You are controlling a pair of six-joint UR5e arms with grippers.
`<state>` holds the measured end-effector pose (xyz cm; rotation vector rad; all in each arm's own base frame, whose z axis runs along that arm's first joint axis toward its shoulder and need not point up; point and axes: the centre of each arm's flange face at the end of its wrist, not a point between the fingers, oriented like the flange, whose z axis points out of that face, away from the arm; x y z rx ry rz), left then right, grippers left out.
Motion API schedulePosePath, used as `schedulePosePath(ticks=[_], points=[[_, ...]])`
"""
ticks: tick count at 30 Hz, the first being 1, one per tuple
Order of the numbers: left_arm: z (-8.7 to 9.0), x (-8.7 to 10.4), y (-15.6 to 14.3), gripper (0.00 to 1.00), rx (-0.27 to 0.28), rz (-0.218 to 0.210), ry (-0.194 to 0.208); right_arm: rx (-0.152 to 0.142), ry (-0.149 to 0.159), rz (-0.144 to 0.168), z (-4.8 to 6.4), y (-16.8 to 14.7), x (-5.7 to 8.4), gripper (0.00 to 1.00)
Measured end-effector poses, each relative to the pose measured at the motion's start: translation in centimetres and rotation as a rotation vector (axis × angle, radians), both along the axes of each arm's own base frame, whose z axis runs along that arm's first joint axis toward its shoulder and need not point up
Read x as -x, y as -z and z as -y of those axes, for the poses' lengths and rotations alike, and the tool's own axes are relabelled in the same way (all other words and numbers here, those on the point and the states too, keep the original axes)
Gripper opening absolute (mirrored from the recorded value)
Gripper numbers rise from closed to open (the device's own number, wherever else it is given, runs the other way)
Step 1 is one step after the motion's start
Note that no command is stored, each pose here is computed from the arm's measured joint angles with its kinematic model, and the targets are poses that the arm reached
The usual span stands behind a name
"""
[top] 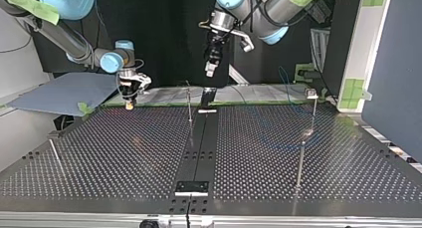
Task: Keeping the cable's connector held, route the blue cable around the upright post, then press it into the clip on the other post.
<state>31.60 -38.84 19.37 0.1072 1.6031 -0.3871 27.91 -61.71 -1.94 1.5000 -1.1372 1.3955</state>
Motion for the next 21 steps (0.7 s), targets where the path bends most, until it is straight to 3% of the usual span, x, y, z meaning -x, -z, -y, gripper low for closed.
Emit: schedulePosePath(ticks=[8, 21], points=[[-1.9, 2.3, -0.8, 0.99, 0.002, 0.004, 0.0, 0.0, 0.001, -0.002, 0.1, 0.0, 0.1, 0.0], [-2.2, 2.7, -0.9, 0.99, 0.003, 0.004, 0.0, -0.001, -0.001, -0.003, 0.0, 0.0, 0.0, 0.0]])
